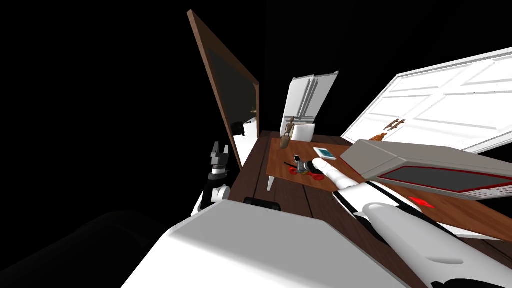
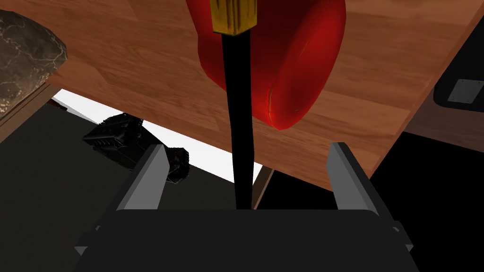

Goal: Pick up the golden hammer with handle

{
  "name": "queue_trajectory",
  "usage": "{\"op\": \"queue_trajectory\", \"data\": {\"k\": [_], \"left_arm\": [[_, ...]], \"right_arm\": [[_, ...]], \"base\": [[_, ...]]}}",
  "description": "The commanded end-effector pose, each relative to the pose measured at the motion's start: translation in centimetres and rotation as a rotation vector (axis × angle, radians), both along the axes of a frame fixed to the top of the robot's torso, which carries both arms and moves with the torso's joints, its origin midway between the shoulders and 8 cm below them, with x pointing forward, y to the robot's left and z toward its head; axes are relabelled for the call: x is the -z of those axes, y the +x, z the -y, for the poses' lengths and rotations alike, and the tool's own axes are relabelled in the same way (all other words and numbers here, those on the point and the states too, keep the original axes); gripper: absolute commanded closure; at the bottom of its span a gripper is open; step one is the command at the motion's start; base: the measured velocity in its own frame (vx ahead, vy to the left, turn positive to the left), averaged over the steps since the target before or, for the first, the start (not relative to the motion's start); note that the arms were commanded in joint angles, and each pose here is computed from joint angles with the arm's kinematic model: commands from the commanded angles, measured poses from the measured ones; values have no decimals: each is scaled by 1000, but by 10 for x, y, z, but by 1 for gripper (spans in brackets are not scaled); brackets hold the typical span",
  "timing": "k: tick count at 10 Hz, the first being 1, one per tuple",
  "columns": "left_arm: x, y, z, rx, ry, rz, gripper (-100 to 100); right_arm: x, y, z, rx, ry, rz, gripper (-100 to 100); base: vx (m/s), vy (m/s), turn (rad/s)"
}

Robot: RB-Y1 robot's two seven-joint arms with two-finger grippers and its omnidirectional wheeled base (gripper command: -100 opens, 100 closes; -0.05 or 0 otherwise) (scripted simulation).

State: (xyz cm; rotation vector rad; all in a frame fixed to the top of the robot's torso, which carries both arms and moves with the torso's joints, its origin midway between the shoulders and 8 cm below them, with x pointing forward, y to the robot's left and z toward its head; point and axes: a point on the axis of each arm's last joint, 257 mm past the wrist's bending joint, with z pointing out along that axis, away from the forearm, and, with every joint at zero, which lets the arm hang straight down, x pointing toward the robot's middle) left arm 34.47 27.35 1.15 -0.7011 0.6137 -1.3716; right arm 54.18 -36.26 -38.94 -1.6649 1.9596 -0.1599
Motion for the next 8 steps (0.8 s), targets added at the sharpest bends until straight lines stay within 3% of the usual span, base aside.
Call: {"op": "queue_trajectory", "data": {"k": [1,5,8], "left_arm": [[0,0,0,0,0,0,0],[0,0,0,0,0,0,0],[0,0,0,0,0,0,0]], "right_arm": [[3,-7,-7,-34,4,-6,-100],[11,-21,-27,-129,9,-9,-100],[12,-26,-32,-160,9,-7,-100]], "base": [[115,50,-157],[130,78,-228],[78,56,-142]]}}
